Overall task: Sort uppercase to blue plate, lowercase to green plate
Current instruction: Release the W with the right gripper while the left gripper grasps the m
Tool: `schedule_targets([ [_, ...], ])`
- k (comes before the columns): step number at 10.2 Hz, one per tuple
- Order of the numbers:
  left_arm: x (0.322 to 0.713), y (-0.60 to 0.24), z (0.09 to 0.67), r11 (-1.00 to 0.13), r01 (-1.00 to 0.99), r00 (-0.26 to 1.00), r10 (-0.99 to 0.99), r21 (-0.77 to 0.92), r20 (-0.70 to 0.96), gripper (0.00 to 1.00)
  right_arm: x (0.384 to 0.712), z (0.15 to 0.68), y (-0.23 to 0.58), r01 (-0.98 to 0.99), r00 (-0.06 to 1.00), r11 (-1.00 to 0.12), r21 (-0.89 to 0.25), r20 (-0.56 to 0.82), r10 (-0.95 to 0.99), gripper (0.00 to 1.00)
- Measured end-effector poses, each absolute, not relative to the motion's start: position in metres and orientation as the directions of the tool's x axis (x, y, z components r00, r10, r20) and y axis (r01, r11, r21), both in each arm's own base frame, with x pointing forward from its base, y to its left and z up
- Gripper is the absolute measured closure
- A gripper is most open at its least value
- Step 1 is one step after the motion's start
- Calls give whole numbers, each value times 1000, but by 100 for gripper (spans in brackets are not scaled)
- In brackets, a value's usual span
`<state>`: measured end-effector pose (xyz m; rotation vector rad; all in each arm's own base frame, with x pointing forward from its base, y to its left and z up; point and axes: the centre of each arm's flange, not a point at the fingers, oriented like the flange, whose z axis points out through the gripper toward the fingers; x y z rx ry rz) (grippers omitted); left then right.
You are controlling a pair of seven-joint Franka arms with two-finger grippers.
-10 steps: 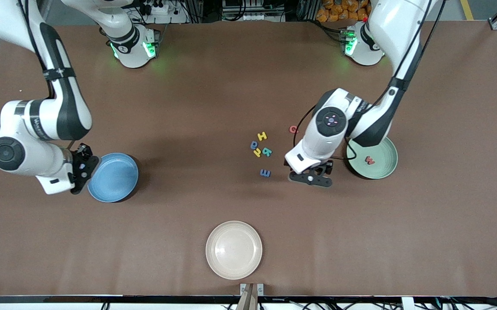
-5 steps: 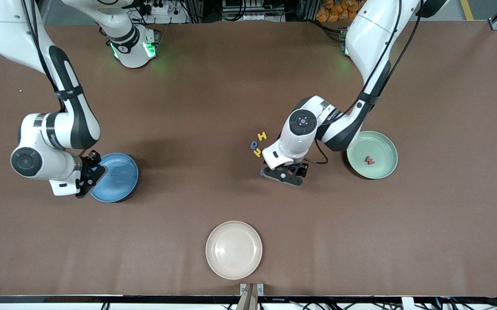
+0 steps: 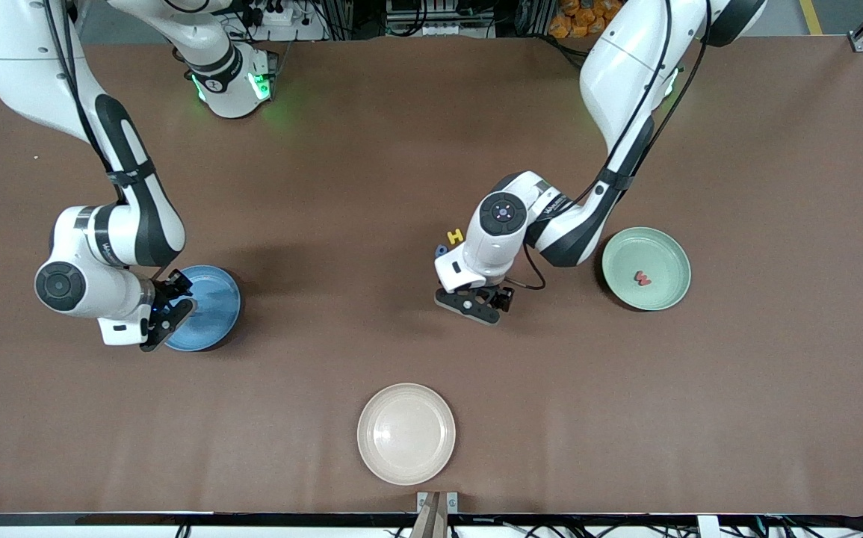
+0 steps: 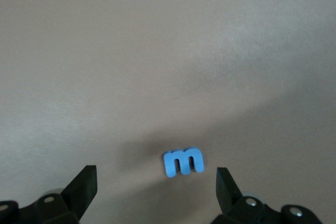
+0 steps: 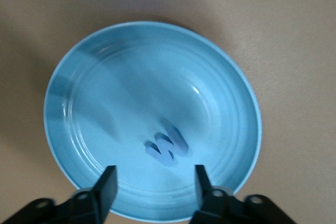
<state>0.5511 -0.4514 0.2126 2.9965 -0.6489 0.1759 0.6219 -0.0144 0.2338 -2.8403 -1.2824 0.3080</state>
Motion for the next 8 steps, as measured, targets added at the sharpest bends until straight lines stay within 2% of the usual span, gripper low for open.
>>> schedule_targets([
  [2,543,-459,193,-910,-411,908,-404,55,108,0,627,261,-14,743,653,-667,-64,-151,742,1],
  [5,539,-462,181,-913,-404,913,-398,61,95,0,631,352,-18,739,673,-673,22,-71,736,0],
  [8,539,-463,177,-913,-404,912,-397,64,99,1,616,423,-20,722,692,-692,31,-44,720,0],
])
